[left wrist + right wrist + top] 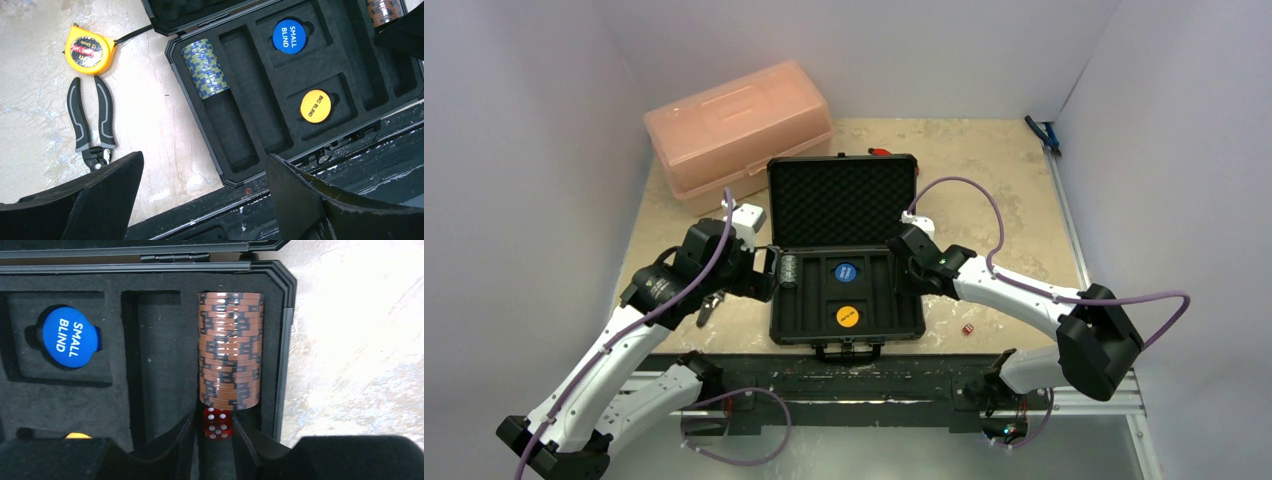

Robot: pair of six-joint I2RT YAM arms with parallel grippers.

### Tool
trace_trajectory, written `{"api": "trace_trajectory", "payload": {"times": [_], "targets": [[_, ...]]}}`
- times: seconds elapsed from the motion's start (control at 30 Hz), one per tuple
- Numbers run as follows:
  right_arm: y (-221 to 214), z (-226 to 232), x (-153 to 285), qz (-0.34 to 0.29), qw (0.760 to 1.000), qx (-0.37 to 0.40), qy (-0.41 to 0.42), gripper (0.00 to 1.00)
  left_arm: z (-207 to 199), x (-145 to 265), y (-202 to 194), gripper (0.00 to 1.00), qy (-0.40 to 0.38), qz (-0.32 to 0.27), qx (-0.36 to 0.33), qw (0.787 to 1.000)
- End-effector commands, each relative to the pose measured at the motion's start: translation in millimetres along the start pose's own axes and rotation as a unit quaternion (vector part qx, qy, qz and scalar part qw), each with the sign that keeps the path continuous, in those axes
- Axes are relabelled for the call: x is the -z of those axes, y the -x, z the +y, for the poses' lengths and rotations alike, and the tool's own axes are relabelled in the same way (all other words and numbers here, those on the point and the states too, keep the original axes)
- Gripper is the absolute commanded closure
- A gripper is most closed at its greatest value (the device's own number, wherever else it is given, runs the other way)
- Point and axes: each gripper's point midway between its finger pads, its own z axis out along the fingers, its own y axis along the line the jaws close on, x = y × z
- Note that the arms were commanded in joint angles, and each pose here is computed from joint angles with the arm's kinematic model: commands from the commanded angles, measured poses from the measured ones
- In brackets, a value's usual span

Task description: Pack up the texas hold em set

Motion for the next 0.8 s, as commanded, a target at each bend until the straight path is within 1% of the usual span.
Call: {"api": "trace_trajectory", "payload": {"times": [0.0,0.13,0.4,0.7,0.77], "targets": [[-0.4,10.0,-3.1,0.0,1.0,-0.002,0.009,0.58,0.8,1.6,6.7,0.09,-0.001,-0.015,-0.007,1.0],[0.6,10.2,-0.4,-0.003,1.0,-0.003,0.012,0.53,0.9,1.6,6.7,0.09,-0.001,-0.015,-0.007,1.0],[0.6,15.2,1.4,-0.001,1.0,-0.002,0.023,0.53,0.8,2.0,7.1,0.09,-0.001,-0.016,-0.007,1.0],[12.6,23.8,22.2,-0.018,0.999,0.0,0.04,0.53,0.8,2.4,6.9,0.09,-0.002,-0.016,-0.007,1.0],[14.5,23.3,27.3,-0.021,0.999,0.0,0.039,0.42,0.9,2.3,6.6,0.09,-0.002,-0.016,-0.007,1.0]]}}
